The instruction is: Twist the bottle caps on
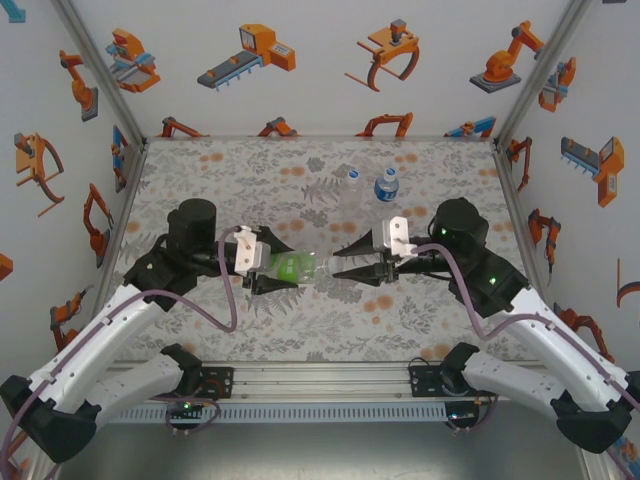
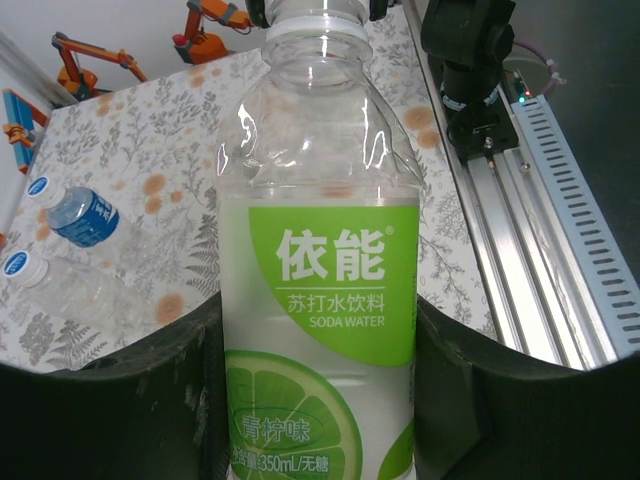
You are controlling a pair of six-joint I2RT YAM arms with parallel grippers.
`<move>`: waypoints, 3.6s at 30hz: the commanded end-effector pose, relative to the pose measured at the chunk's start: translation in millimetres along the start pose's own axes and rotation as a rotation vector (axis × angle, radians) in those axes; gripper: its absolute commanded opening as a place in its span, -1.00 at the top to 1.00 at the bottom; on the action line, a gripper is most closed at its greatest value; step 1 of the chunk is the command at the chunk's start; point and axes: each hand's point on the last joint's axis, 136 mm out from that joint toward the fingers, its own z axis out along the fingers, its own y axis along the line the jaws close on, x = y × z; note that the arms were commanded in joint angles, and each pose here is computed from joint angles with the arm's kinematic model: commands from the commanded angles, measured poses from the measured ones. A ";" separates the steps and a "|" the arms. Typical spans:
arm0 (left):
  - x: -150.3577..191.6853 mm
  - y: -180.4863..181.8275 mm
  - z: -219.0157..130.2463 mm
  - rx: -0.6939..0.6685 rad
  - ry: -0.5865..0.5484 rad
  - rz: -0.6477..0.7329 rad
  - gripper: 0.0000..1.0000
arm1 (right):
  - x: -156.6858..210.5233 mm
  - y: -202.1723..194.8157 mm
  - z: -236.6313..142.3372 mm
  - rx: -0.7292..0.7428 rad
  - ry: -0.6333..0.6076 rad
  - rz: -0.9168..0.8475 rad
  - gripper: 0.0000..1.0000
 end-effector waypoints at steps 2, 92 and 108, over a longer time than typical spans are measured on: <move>-27.0 -10.3 -1.7 0.083 -0.080 0.049 1.00 | -1.3 3.4 5.0 -0.039 0.013 -0.057 1.00; 2.0 1.4 8.5 0.014 -0.013 0.009 1.00 | 12.2 0.0 4.7 -0.022 0.054 -0.026 0.28; 8.4 38.7 20.1 -0.128 -0.021 0.046 1.00 | 64.6 -82.1 -26.8 0.637 -0.103 1.071 1.00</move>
